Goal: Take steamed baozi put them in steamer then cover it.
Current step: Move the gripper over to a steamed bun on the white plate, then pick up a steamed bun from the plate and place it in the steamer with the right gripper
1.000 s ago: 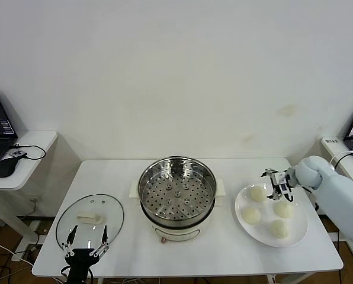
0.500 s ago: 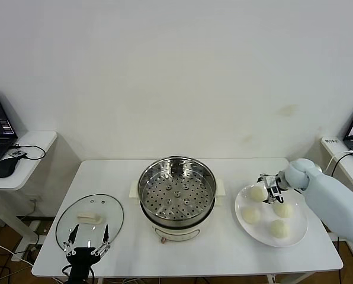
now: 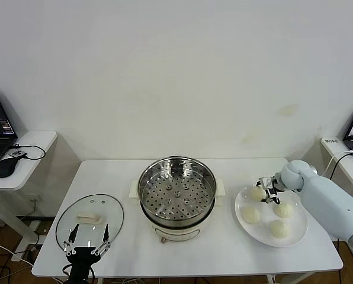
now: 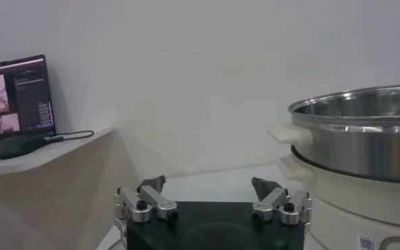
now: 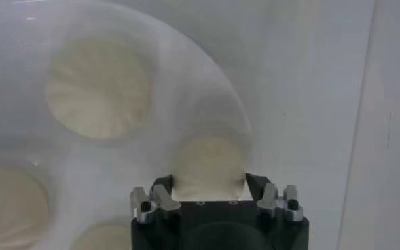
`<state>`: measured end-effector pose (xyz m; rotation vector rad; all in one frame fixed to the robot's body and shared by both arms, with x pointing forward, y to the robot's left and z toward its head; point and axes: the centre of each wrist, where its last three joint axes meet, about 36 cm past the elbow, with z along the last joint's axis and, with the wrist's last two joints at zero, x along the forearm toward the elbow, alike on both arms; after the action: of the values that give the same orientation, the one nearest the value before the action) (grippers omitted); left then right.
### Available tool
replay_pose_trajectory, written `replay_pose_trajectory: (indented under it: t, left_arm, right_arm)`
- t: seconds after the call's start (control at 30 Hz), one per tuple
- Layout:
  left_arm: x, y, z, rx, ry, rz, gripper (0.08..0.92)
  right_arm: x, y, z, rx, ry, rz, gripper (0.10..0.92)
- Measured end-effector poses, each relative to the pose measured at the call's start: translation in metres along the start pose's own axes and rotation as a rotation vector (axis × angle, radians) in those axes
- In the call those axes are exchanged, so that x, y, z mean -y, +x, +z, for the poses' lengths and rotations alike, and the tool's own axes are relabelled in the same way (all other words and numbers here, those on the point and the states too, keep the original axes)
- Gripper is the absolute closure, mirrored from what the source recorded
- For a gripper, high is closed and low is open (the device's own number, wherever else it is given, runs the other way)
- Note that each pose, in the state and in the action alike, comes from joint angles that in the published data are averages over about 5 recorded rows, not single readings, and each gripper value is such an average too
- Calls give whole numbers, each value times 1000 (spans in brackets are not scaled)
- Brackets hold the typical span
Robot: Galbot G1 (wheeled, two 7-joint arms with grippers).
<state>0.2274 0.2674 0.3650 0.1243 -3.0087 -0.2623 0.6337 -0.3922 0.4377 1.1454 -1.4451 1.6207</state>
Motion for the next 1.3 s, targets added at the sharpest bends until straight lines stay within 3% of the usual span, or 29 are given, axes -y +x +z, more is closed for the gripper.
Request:
replay_pose_trajectory:
  t: [0.4,0.73,1.03,1.3]
  left_arm:
    - [0,2,-3,5,0,3,177]
    - [2,0,-11,15,24,10,177]
    - [-4,1,-14,15,56,16,177]
    - [-9,0,-15,20,80,12,177]
  right_arm:
    - [4,16,3,10,3,13,453]
    - [16,71,6,47,31,60,445]
    - [64,141,-14,129,78,148,445]
    - [116,192,-76,255,179,211,437]
